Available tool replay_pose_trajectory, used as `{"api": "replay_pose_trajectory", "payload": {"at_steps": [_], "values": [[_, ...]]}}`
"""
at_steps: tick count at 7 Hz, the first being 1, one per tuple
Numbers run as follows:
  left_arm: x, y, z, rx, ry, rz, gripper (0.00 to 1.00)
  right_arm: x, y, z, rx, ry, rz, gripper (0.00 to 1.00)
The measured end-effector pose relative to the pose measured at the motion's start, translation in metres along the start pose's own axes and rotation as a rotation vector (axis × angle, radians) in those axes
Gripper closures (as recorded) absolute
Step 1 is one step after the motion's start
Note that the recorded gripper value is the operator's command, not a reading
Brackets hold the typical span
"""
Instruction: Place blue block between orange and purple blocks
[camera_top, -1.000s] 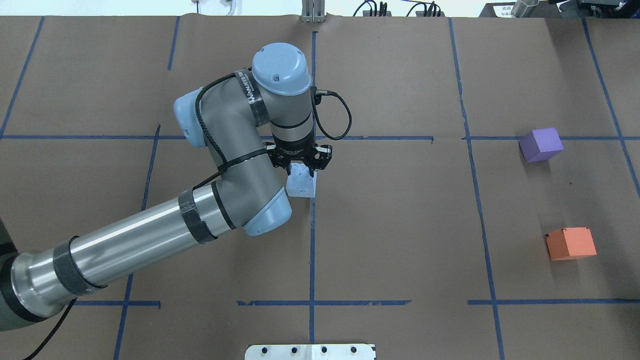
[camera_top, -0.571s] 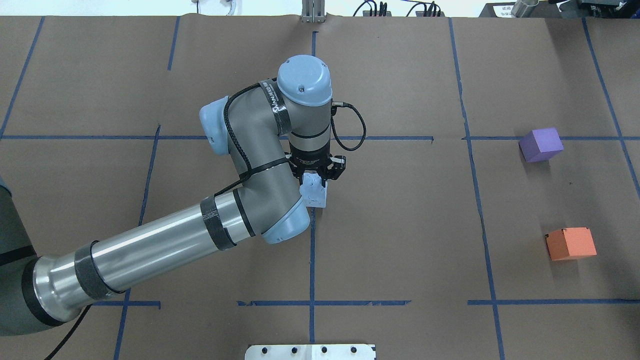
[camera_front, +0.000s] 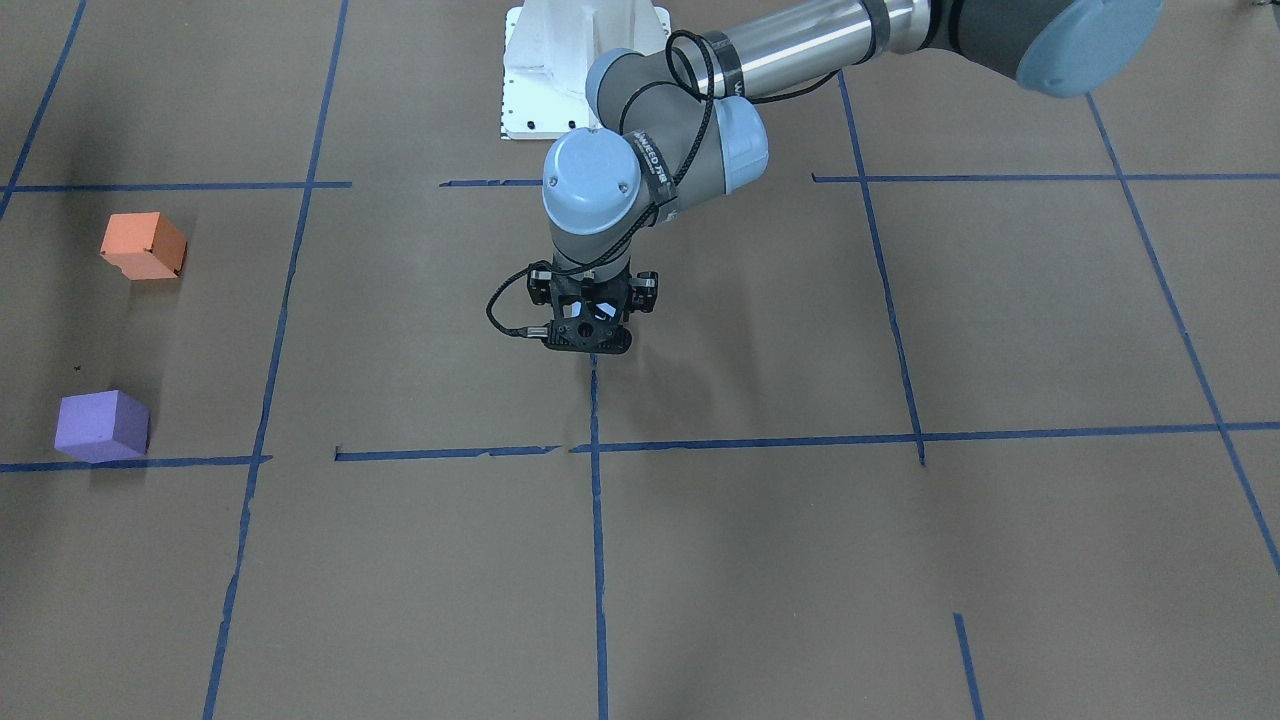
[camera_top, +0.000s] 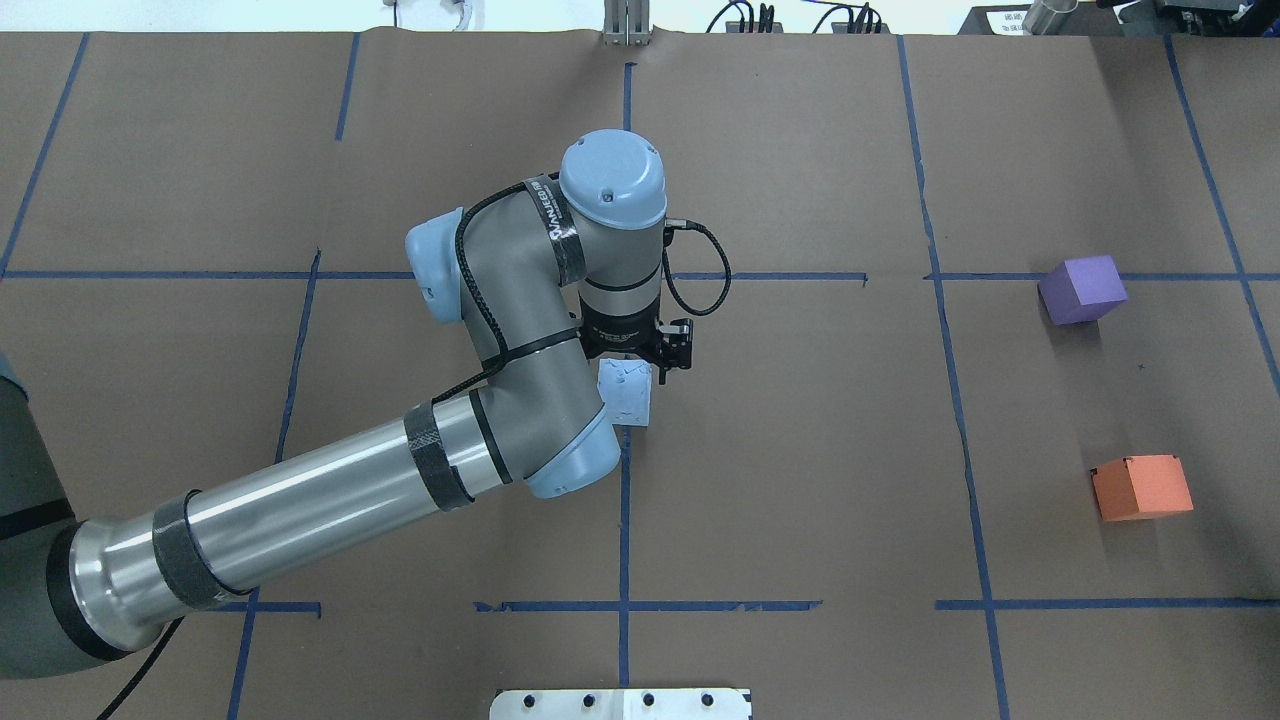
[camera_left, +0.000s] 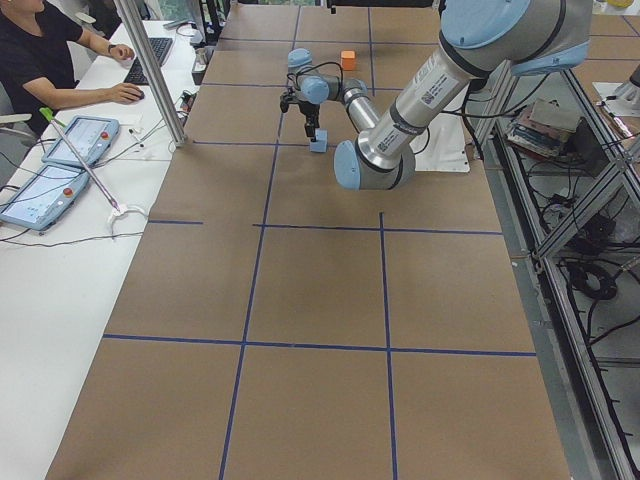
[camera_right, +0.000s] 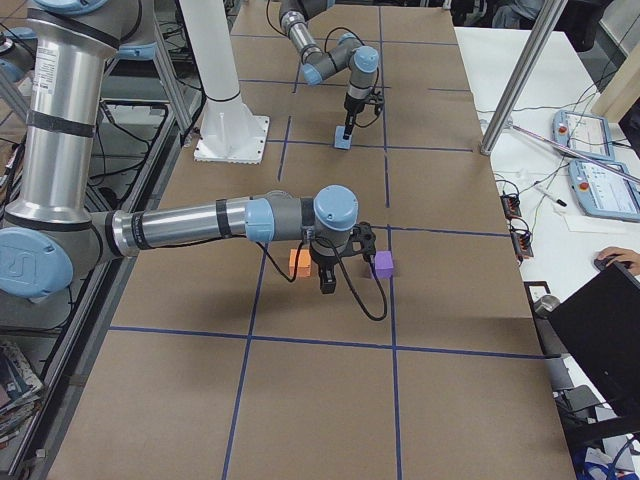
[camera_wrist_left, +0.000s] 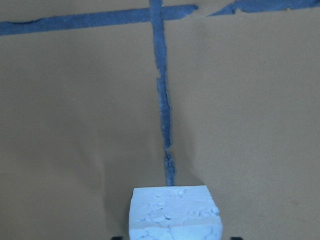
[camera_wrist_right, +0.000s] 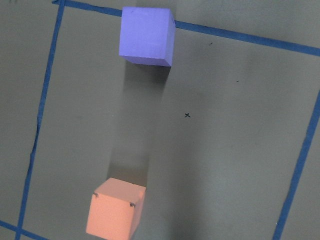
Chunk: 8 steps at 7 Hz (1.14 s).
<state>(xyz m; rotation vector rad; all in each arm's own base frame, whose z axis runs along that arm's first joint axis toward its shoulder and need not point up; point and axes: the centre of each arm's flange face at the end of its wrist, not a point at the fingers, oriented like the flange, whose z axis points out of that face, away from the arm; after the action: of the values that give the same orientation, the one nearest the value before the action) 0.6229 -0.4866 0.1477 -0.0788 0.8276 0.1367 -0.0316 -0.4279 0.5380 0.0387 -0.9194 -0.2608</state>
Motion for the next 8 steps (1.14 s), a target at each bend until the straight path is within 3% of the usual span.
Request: {"api": "replay_pose_trajectory", "payload": {"at_steps": [2, 4, 6, 8], "values": [[-0.024, 0.0, -0.047, 0.047, 0.026, -0.014, 0.0, -0.067, -0.043, -0.005, 0.019, -0.013, 0.022, 0.0], [-0.089, 0.014, -0.089, 0.093, 0.031, -0.044, 0.0, -0.173, -0.085, -0.004, 0.047, -0.015, 0.066, 0.0], [-0.176, 0.031, -0.097, 0.119, 0.011, -0.023, 0.0, -0.324, -0.112, 0.041, 0.086, 0.036, 0.115, 0.0], [-0.272, 0.064, -0.105, 0.134, -0.028, 0.051, 0.0, -0.455, -0.114, 0.103, 0.123, 0.061, 0.148, 0.0]]}}
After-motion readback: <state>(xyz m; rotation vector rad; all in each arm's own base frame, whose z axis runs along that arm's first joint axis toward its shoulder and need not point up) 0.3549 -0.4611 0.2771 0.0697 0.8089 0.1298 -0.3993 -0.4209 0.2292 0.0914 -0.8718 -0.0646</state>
